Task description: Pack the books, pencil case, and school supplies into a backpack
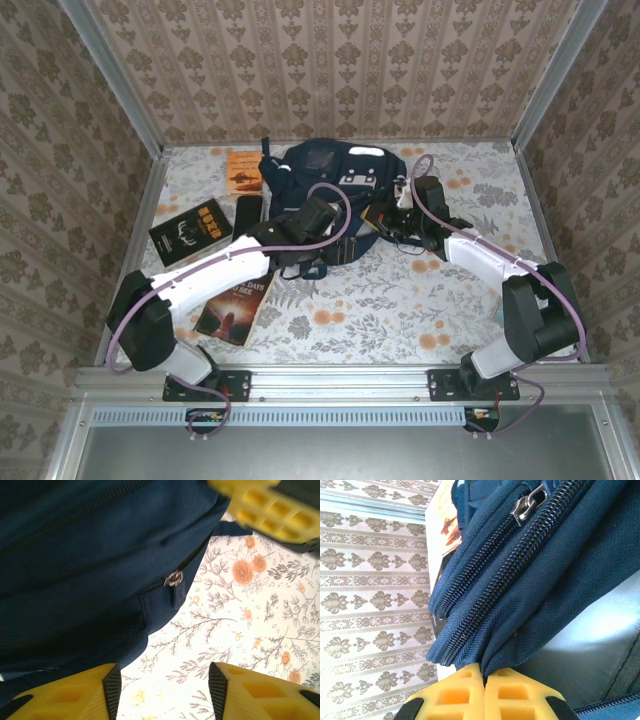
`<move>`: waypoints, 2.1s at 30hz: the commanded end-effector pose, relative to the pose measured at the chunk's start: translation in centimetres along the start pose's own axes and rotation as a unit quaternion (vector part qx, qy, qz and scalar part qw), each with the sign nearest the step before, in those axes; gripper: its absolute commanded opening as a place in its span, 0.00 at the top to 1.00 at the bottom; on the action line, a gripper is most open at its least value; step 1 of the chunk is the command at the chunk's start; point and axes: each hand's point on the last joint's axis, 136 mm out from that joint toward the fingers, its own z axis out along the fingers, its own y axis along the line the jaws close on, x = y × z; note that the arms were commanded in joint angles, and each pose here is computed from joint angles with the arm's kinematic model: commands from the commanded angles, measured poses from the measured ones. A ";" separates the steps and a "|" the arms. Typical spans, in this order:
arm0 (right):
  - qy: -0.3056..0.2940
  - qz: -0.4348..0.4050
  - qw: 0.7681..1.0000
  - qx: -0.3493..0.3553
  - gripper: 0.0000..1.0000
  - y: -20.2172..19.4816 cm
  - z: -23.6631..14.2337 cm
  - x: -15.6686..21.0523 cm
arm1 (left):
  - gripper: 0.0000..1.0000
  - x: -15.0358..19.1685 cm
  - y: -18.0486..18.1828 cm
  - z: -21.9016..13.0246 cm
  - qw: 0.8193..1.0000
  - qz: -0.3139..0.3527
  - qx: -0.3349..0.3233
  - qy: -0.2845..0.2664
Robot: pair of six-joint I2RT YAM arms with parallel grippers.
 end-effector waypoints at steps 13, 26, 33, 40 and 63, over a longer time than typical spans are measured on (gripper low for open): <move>0.014 -0.042 0.994 -0.103 1.00 6.1 -1.8 0.4 | 0.59 -2.6 -1.8 3.8 0.998 -0.049 0.002 -0.048; 0.034 -0.027 0.991 -0.125 1.00 6.7 -1.7 1.5 | 0.70 -2.5 0.6 4.8 0.994 -0.081 -0.044 -0.058; 0.051 -0.020 0.988 -0.144 1.00 7.6 -1.6 2.3 | 0.73 -2.6 0.9 5.0 0.994 -0.080 -0.049 -0.063; 0.035 -0.031 0.994 -0.098 1.00 6.1 -1.5 2.0 | 0.92 -2.8 1.0 4.3 0.994 -0.074 -0.052 -0.070; -0.055 -0.056 0.990 0.119 1.00 -2.5 -3.6 -1.4 | 1.00 -0.7 7.8 0.4 0.989 -0.092 -0.102 -0.048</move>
